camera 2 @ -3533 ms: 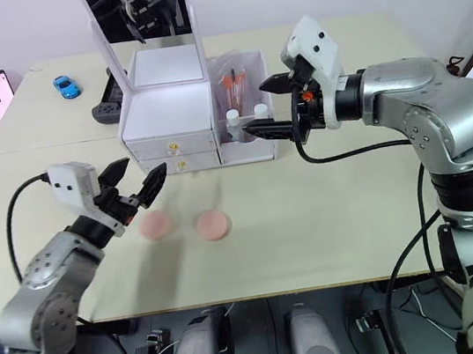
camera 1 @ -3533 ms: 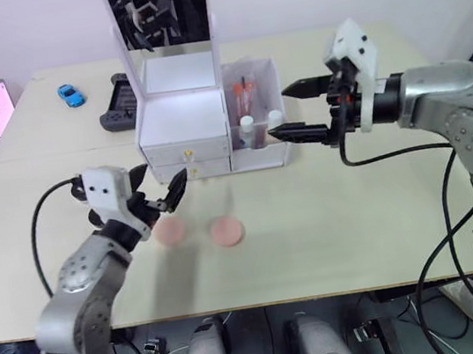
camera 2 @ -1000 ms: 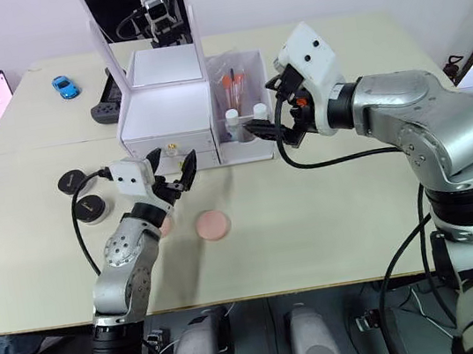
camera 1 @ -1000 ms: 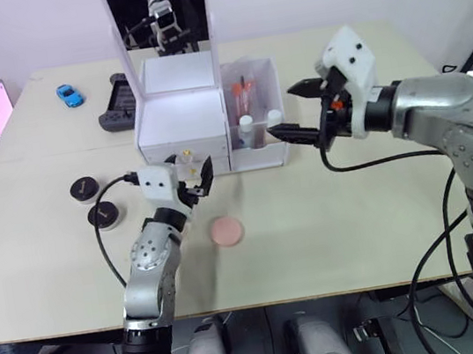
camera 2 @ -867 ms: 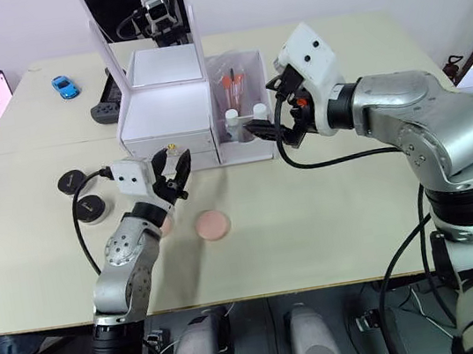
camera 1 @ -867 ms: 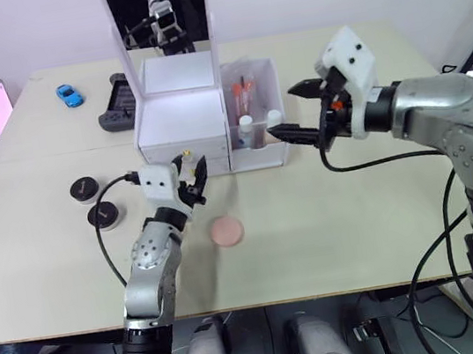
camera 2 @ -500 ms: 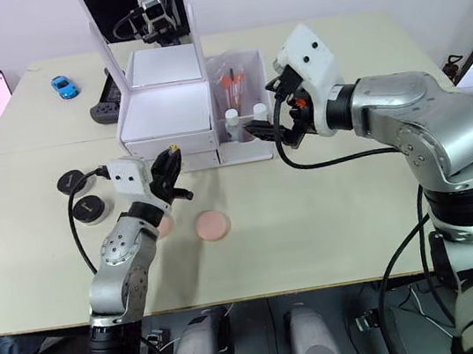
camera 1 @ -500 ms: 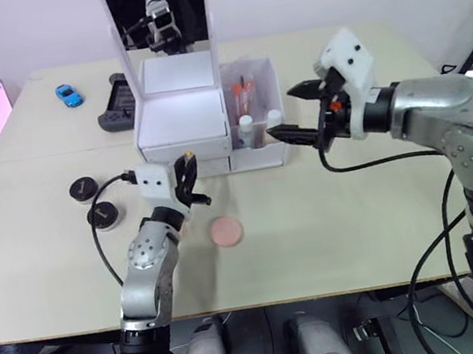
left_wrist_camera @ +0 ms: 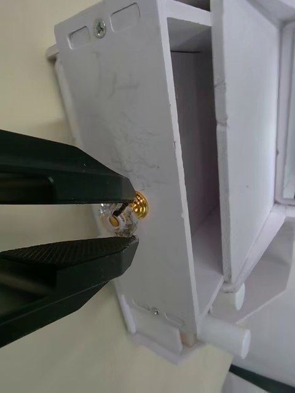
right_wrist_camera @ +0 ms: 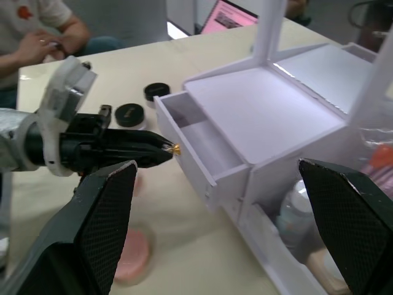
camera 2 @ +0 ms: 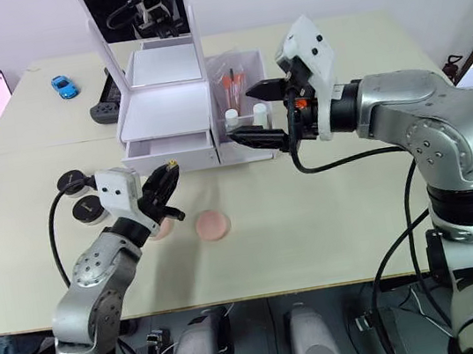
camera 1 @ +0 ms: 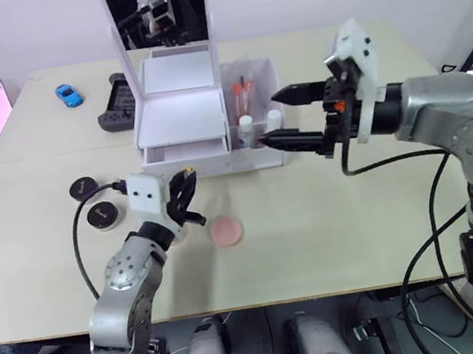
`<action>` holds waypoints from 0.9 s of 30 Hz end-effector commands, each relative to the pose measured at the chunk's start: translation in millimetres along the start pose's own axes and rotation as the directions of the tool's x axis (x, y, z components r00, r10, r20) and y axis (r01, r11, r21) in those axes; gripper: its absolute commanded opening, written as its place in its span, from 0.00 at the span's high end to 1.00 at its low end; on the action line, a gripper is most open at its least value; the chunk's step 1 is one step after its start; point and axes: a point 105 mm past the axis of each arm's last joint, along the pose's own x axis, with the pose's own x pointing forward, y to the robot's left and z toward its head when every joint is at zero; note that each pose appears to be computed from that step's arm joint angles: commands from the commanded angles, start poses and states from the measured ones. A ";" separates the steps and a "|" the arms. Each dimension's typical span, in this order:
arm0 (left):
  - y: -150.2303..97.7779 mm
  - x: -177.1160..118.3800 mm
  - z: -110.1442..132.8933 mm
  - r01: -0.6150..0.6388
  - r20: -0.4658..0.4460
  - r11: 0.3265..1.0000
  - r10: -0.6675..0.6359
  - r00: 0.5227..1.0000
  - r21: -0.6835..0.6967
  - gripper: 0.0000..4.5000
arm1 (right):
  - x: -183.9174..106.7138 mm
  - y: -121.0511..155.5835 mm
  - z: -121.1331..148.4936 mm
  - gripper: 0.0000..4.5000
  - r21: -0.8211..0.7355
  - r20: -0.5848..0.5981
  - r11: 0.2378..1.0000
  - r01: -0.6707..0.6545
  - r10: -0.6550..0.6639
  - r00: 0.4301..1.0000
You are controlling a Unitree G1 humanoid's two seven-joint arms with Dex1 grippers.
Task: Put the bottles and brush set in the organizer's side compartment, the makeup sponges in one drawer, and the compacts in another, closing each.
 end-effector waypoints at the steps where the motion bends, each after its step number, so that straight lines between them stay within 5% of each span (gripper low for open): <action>1: -5.6 -10.5 4.3 0.027 -0.025 0.999 -0.028 0.999 -0.034 0.95 | -4.8 6.3 13.1 0.00 -0.051 0.041 0.998 -0.034 0.037 0.998; 23: -14.5 -49.8 -5.0 0.025 -0.144 0.999 -0.028 0.989 -0.021 0.95 | 10.3 2.4 9.2 0.00 -0.033 0.060 0.997 -0.072 0.074 0.995; 24: -14.2 -49.6 -4.8 0.022 -0.143 1.000 -0.025 0.989 -0.021 0.77 | 10.5 2.0 9.3 0.00 -0.033 0.061 0.997 -0.072 0.074 0.995; 27: -12.0 -49.8 -1.7 0.010 -0.122 0.999 -0.015 0.992 -0.040 0.51 | 11.0 1.2 10.0 0.00 -0.038 0.064 0.997 -0.072 0.074 0.995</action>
